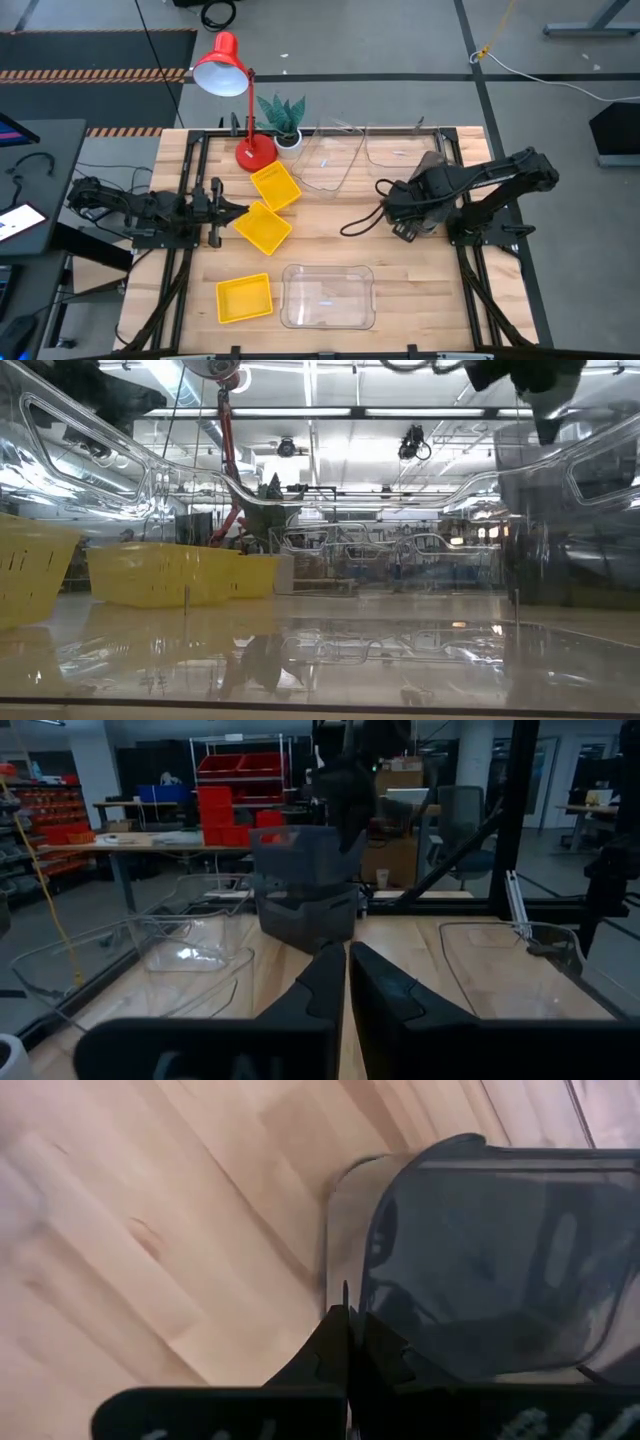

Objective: Stack baskets by color
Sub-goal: Stack the left black bin on the stacked black bins, then stack the bottom transparent bin on the top right transparent bin

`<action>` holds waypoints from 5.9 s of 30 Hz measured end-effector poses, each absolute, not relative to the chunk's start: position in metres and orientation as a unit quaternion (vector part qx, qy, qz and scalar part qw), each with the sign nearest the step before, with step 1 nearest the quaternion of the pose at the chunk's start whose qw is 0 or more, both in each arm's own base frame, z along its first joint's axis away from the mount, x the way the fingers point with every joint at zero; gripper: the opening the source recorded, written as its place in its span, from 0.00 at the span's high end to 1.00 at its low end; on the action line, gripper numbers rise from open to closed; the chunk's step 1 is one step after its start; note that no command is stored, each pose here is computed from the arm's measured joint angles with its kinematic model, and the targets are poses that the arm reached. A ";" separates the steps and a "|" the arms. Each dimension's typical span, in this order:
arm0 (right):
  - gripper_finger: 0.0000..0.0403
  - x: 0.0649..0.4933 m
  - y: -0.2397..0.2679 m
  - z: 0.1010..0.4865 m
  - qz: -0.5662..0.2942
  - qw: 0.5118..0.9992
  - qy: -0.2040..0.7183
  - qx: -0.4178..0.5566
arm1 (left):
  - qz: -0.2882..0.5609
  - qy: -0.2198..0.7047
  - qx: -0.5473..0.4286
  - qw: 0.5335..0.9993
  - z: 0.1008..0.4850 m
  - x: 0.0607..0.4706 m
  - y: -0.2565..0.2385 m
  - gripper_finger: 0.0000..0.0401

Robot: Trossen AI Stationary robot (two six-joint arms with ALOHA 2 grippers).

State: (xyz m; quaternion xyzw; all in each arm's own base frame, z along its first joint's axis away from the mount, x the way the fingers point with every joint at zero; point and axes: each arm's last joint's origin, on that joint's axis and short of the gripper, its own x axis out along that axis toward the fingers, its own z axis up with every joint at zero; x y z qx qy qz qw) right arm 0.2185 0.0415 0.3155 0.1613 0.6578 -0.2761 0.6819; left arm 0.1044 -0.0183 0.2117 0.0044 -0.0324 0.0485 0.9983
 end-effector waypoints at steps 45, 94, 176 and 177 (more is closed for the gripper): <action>0.99 0.232 0.031 0.250 -0.252 0.662 0.666 0.234 | 0.048 -0.054 -0.016 0.997 0.216 0.104 -0.018 0.93; 0.90 0.190 -0.001 0.230 -0.239 0.653 0.681 0.230 | 0.048 -0.055 -0.016 0.997 0.216 0.104 -0.018 0.92; 1.00 0.192 -0.027 0.229 -0.239 0.704 0.631 0.224 | 0.046 -0.046 -0.036 0.997 0.214 0.104 -0.018 0.93; 1.00 0.193 -0.026 0.235 -0.240 0.706 0.627 0.224 | 0.046 -0.046 -0.036 0.997 0.214 0.104 -0.018 0.93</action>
